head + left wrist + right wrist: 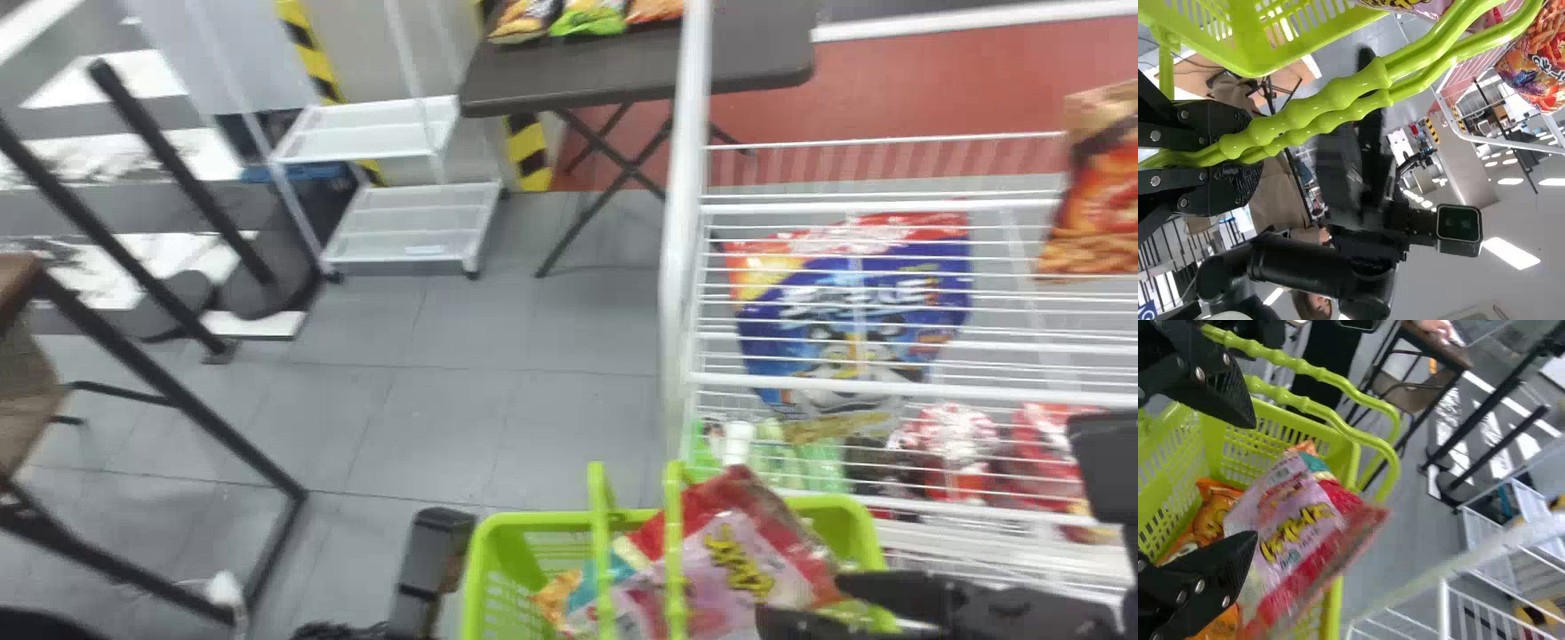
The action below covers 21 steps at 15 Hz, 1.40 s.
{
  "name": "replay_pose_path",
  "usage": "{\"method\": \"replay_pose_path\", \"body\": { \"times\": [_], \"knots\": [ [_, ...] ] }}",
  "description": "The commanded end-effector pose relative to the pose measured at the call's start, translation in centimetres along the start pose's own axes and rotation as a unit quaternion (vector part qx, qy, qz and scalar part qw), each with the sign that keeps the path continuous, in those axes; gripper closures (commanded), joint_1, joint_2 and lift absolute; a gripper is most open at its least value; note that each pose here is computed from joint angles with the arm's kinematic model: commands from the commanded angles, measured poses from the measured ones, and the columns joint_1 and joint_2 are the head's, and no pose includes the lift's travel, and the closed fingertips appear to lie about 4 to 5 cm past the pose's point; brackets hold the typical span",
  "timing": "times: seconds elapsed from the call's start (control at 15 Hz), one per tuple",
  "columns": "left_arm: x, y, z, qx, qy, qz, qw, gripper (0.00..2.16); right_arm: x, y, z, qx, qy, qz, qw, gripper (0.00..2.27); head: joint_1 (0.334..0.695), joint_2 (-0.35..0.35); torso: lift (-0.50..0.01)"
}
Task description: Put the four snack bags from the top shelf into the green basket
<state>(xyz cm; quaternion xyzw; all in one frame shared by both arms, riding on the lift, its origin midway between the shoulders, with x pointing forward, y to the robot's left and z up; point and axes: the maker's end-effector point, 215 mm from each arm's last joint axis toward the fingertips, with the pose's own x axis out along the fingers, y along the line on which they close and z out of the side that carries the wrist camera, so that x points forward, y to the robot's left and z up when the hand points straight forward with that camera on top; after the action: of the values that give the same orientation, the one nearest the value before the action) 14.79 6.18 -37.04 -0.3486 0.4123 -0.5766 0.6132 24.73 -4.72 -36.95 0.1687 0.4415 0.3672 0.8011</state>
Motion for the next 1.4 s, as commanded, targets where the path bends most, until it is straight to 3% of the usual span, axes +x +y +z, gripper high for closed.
{"method": "replay_pose_path", "body": {
  "times": [0.0, 0.13, 0.2, 0.4, 0.67, 0.73, 0.93, 1.2, 1.33],
  "knots": [
    [-0.1, -0.1, 0.0, -0.001, -0.001, -0.004, 1.0, 2.15, -4.3, -5.0, 2.7, 0.019, -0.051, -0.066, 0.996, 0.06, 0.695, 0.096, 0.0],
    [0.0, -0.2, 0.0, -0.001, -0.003, -0.007, 1.0, 2.15, -7.6, -11.3, 4.6, 0.035, -0.082, -0.155, 0.984, 0.06, 0.695, -0.052, 0.0],
    [-0.1, -0.4, 0.2, 0.006, -0.007, -0.014, 0.9999, 2.15, -8.5, -14.3, 4.6, 0.043, -0.081, -0.197, 0.976, 0.06, 0.695, -0.192, 0.0],
    [-0.7, -1.0, 1.0, 0.012, -0.027, -0.036, 0.9989, 2.15, -10.2, -23.1, 5.8, 0.07, -0.095, -0.293, 0.949, 0.06, 0.695, -0.35, 0.0],
    [-0.7, -0.9, 0.9, 0.01, -0.028, -0.035, 0.9989, 2.15, -13.6, -32.9, 18.6, -0.007, -0.243, -0.375, 0.895, 0.06, 0.695, -0.35, 0.0],
    [-0.7, -0.9, 0.8, 0.009, -0.028, -0.035, 0.9989, 2.15, -13.6, -34.4, 20.9, -0.013, -0.265, -0.376, 0.888, 0.06, 0.695, -0.35, 0.0],
    [-0.8, -0.9, 0.6, 0.007, -0.029, -0.033, 0.999, 2.15, -13.7, -37.6, 25.0, -0.033, -0.289, -0.396, 0.871, 0.06, 0.695, -0.35, 0.0],
    [-0.9, -0.7, 0.6, 0.005, -0.029, -0.031, 0.9991, 2.15, -11.6, -39.7, 28.4, -0.066, -0.309, -0.398, 0.861, 0.1, 0.695, -0.35, 0.0],
    [-1.0, -0.5, 0.5, 0.002, -0.03, -0.03, 0.9991, 2.15, -10.7, -40.1, 28.5, -0.067, -0.3, -0.395, 0.866, 0.38, 0.695, -0.35, 0.0]
  ]
}}
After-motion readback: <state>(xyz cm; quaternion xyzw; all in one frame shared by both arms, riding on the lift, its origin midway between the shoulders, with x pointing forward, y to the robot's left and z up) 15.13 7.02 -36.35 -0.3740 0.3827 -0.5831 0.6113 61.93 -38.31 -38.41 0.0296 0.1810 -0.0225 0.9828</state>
